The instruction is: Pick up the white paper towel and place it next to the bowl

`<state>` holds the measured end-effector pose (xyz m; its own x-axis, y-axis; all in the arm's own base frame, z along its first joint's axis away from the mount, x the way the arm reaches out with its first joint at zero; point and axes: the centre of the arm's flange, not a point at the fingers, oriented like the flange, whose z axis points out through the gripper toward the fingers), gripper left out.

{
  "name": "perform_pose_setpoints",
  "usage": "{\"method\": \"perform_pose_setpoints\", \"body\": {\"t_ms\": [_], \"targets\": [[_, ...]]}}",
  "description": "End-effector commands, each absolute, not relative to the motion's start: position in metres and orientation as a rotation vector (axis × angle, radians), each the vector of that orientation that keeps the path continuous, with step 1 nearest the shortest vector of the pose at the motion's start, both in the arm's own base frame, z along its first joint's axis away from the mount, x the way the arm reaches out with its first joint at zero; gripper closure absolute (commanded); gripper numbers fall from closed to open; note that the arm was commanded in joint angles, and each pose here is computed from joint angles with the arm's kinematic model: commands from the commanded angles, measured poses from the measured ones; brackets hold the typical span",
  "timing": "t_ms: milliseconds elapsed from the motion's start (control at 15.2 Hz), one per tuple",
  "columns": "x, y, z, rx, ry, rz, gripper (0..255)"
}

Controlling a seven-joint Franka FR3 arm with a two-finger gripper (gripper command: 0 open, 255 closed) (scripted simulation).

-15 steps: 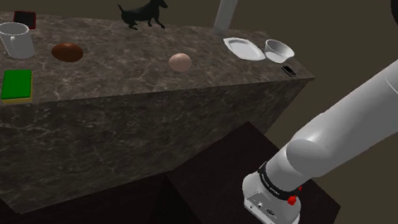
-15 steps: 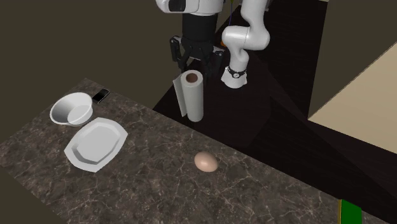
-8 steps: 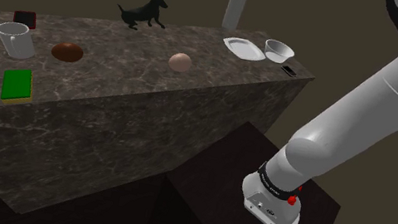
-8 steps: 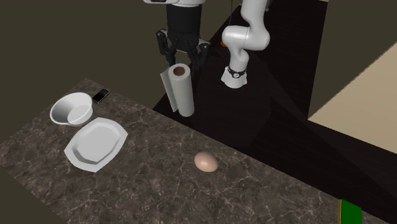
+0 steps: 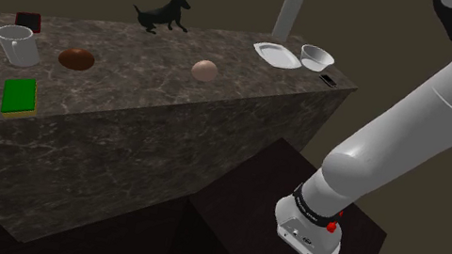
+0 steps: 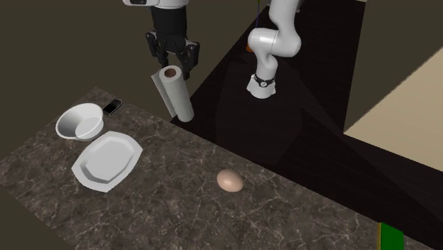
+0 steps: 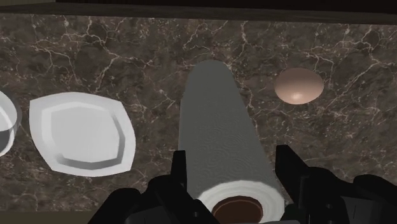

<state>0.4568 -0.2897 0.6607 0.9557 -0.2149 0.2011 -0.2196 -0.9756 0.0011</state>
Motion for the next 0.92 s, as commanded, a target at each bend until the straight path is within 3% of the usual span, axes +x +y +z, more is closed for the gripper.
{"method": "perform_pose_setpoints", "body": {"t_ms": [0,858], "targets": [[0.446,-0.315,0.655,3.083,-0.34,0.314,255],[0.389,-0.472,0.613,3.083,-0.34,0.314,255]]}}
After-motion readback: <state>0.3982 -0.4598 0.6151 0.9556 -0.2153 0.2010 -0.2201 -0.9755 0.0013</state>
